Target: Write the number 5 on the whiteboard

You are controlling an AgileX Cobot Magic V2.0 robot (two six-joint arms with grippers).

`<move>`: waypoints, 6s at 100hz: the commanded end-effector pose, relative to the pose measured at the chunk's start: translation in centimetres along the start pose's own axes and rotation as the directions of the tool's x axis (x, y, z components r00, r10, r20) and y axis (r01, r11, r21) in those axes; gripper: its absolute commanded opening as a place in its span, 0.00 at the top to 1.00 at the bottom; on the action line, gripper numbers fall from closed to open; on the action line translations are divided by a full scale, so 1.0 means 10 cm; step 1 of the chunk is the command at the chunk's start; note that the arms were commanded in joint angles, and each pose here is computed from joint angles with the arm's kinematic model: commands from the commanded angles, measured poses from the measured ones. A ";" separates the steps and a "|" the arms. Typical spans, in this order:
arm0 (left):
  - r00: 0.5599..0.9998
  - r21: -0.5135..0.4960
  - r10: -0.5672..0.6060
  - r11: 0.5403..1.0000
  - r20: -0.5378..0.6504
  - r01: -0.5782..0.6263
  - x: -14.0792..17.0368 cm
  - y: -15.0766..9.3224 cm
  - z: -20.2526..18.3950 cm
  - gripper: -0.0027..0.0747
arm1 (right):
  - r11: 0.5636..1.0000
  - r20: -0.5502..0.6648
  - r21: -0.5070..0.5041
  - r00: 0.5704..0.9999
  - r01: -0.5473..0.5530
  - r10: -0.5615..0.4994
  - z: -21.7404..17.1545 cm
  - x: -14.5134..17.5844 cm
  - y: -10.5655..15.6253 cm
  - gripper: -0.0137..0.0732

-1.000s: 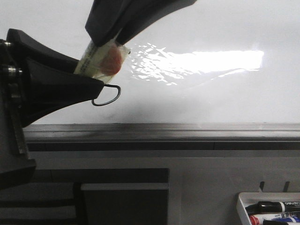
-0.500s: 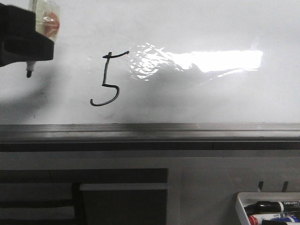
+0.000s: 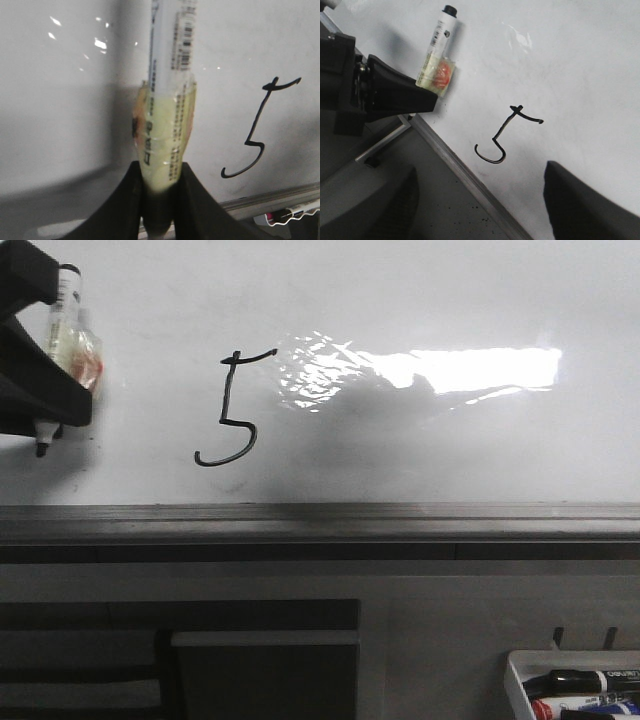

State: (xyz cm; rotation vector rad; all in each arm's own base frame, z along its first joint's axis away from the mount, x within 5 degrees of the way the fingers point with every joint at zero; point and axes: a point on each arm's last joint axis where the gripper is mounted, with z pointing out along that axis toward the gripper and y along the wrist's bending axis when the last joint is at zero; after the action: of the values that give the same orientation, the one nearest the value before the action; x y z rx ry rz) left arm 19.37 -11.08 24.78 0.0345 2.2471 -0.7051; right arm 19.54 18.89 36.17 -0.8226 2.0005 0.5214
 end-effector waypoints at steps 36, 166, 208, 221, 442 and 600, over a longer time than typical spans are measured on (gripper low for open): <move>1.000 -0.006 -0.011 1.000 0.011 0.011 -0.10 -0.02 0.08 0.97 | 1.000 0.104 0.012 0.994 0.013 -0.014 -0.14 -0.15 -0.01 0.30; 0.812 0.025 0.245 0.952 0.530 -0.304 0.12 -0.05 -1.29 0.99 | 0.996 0.475 0.082 0.880 -0.021 -0.021 -0.70 0.59 -0.04 0.90; 0.740 0.007 0.274 0.936 0.614 -0.353 0.64 0.23 -1.41 0.99 | 0.994 0.614 0.105 0.788 -0.033 -0.039 -1.02 1.78 -0.04 0.90; 0.742 0.008 0.275 0.935 0.612 -0.353 0.65 0.23 -1.41 0.99 | 0.994 0.628 0.104 0.777 -0.033 -0.040 -1.04 1.89 -0.04 0.90; 0.825 -0.442 0.246 0.897 0.509 0.005 1.24 0.94 -1.13 0.99 | 0.994 0.620 0.102 0.783 -0.032 -0.039 -1.04 1.90 -0.04 0.90; 0.825 -0.441 0.244 0.898 0.510 0.007 1.24 0.94 -1.13 0.99 | 0.729 0.624 0.575 0.775 -0.371 -0.098 -1.18 2.34 -0.42 0.90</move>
State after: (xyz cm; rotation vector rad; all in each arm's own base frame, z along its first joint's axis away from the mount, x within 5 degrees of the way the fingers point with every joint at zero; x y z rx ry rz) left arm 5.33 0.20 18.09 -0.2021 1.8149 -0.0864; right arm 7.41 0.79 21.89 -0.0466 1.5333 0.1191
